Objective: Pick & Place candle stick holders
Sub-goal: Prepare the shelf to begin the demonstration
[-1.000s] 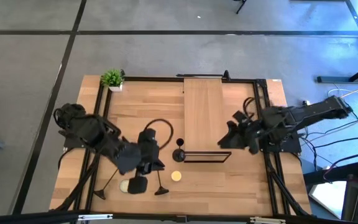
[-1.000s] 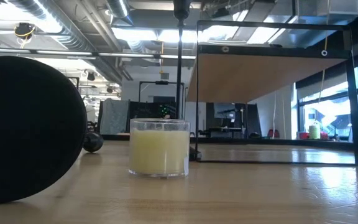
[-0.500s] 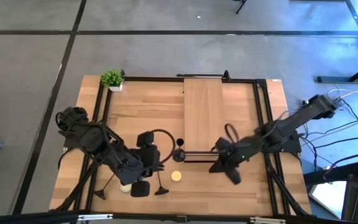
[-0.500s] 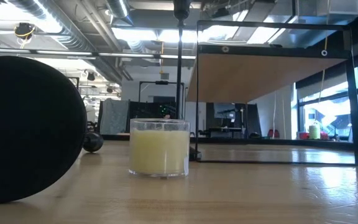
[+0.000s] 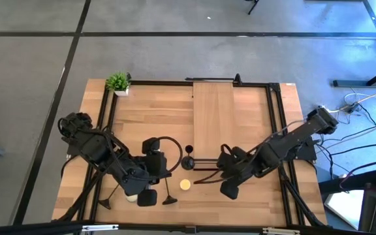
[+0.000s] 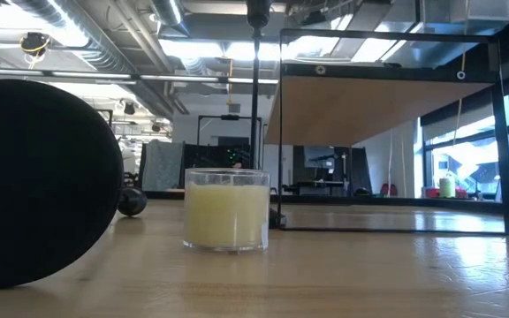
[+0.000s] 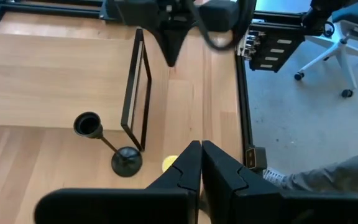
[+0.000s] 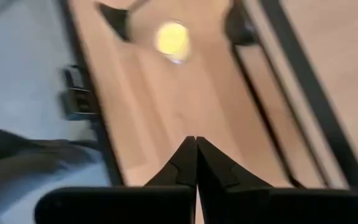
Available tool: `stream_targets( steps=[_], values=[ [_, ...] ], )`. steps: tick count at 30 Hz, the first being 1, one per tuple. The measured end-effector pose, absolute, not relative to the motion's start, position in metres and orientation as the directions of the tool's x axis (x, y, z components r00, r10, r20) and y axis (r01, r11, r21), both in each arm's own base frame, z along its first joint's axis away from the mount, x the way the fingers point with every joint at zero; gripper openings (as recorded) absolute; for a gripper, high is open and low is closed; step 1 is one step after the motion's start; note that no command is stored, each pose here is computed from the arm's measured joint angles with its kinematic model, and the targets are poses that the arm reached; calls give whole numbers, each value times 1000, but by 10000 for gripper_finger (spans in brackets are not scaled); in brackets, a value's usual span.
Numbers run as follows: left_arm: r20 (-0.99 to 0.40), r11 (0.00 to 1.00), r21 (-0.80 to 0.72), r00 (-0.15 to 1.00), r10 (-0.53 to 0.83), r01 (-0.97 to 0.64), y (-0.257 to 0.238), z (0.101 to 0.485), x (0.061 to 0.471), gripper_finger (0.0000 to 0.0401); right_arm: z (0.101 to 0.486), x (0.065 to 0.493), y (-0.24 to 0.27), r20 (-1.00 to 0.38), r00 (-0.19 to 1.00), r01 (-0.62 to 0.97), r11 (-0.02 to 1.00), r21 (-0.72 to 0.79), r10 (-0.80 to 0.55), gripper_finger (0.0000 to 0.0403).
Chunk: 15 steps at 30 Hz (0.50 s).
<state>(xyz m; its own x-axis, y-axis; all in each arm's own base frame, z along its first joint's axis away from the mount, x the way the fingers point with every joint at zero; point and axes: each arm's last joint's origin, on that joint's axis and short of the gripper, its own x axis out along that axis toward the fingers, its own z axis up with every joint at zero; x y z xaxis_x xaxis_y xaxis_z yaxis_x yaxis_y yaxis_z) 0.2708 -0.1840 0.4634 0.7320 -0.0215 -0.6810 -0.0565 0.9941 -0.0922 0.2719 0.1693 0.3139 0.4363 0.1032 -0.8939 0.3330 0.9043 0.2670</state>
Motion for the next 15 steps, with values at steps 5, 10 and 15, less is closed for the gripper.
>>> stream_targets(
  steps=[5, 10, 15],
  values=[
    [-681, 994, -93, 732, -22, -57, -184, 463, 271, 2, 306, 281, 171, -916, 395, 348, 911, 220, 70, 1],
    [-681, 994, -96, 732, -22, -60, -184, 463, 271, 3, 300, 289, 165, -926, 376, 380, 904, 196, 43, 0],
    [-681, 994, -96, 732, -22, -59, -184, 463, 271, 1, 298, 295, 150, -933, 359, 431, 886, 171, 6, 0]
  ],
)
